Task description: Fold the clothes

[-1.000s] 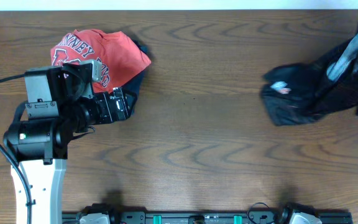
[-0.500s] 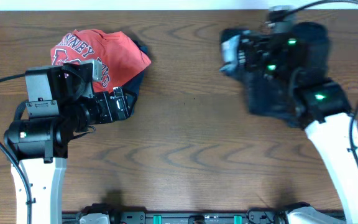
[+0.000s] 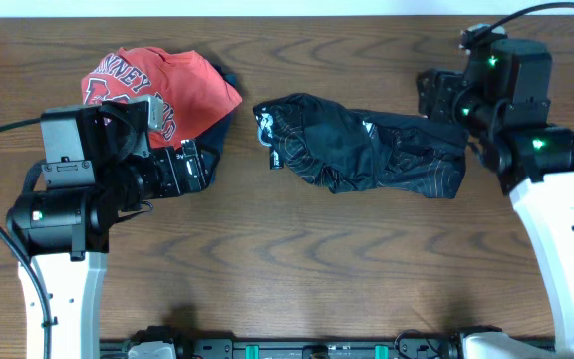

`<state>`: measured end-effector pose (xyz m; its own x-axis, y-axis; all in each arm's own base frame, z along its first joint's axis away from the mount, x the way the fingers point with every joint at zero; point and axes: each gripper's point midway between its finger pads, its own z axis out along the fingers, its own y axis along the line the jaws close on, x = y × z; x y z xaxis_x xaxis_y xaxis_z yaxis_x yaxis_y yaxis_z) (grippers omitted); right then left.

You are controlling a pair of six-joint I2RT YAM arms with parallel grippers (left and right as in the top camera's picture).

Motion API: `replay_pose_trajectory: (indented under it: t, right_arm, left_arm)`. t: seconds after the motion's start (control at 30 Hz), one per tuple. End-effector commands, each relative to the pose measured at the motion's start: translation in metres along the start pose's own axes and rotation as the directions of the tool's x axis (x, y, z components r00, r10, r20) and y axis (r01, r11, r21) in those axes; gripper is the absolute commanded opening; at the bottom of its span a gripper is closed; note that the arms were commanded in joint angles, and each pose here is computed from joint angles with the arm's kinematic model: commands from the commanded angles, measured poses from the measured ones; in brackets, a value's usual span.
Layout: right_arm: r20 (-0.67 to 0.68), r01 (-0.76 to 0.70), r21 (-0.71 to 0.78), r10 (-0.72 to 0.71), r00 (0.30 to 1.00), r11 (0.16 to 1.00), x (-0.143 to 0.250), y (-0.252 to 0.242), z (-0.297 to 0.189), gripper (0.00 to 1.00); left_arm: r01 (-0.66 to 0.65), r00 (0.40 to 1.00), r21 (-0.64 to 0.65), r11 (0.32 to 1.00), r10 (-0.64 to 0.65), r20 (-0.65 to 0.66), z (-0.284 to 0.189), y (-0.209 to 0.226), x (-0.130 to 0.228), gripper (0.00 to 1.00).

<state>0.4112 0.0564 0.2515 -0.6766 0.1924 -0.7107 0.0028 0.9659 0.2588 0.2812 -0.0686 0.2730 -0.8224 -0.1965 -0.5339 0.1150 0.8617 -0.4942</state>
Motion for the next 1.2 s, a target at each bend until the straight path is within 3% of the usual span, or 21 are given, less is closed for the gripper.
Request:
replay_pose_trajectory:
  t: [0.0, 0.17, 0.33, 0.63, 0.73, 0.77, 0.87, 1.03, 1.17]
  right_arm:
    - [-0.141, -0.016, 0.047, 0.022, 0.99, 0.999, 0.03, -0.018, 0.037, 0.63]
    - [-0.302, 0.011, -0.071, -0.032, 0.953, 0.997, 0.074, -0.011, 0.102, 0.63]
    - [-0.356, -0.003, -0.149, -0.051, 0.933, 0.989, 0.1, -0.006, 0.147, 0.66]
    - [-0.462, 0.009, -0.161, -0.083, 0.883, 0.987, 0.144, -0.008, 0.173, 0.62]
    - [-0.495, 0.02, -0.17, -0.103, 0.863, 0.985, 0.157, -0.004, 0.175, 0.41]
    - [-0.494, 0.033, -0.179, -0.119, 0.862, 0.983, 0.158, -0.001, 0.175, 0.28]
    - [-0.472, 0.05, -0.202, -0.142, 0.87, 0.978, 0.151, 0.004, 0.173, 0.05]
    - [-0.38, 0.067, -0.286, -0.178, 0.908, 0.956, 0.116, 0.027, 0.143, 0.01]
    - [-0.277, 0.118, -0.378, -0.234, 0.932, 0.918, 0.085, 0.06, 0.091, 0.01]
  left_arm:
    - [-0.03, 0.999, 0.018, 0.999, 0.029, 0.017, -0.004, -0.006, -0.006, 0.98]
    - [-0.029, 0.999, 0.017, 0.999, 0.028, 0.014, -0.003, -0.006, -0.006, 0.98]
    - [-0.023, 1.0, 0.016, 1.0, 0.023, 0.004, -0.002, -0.005, -0.004, 0.98]
    - [-0.015, 1.0, 0.013, 1.0, 0.015, -0.009, 0.002, -0.002, -0.001, 0.98]
    - [-0.01, 1.0, 0.013, 1.0, 0.01, -0.018, 0.004, -0.001, -0.001, 0.98]
    - [-0.008, 1.0, 0.012, 1.0, 0.008, -0.02, 0.005, 0.0, -0.001, 0.98]
    - [-0.004, 1.0, 0.011, 1.0, 0.004, -0.027, 0.007, 0.001, -0.001, 0.98]
    - [0.004, 0.999, 0.009, 1.0, -0.004, -0.041, 0.011, 0.003, 0.0, 0.98]
    - [0.008, 0.999, 0.008, 1.0, -0.007, -0.047, 0.013, 0.005, 0.0, 0.98]
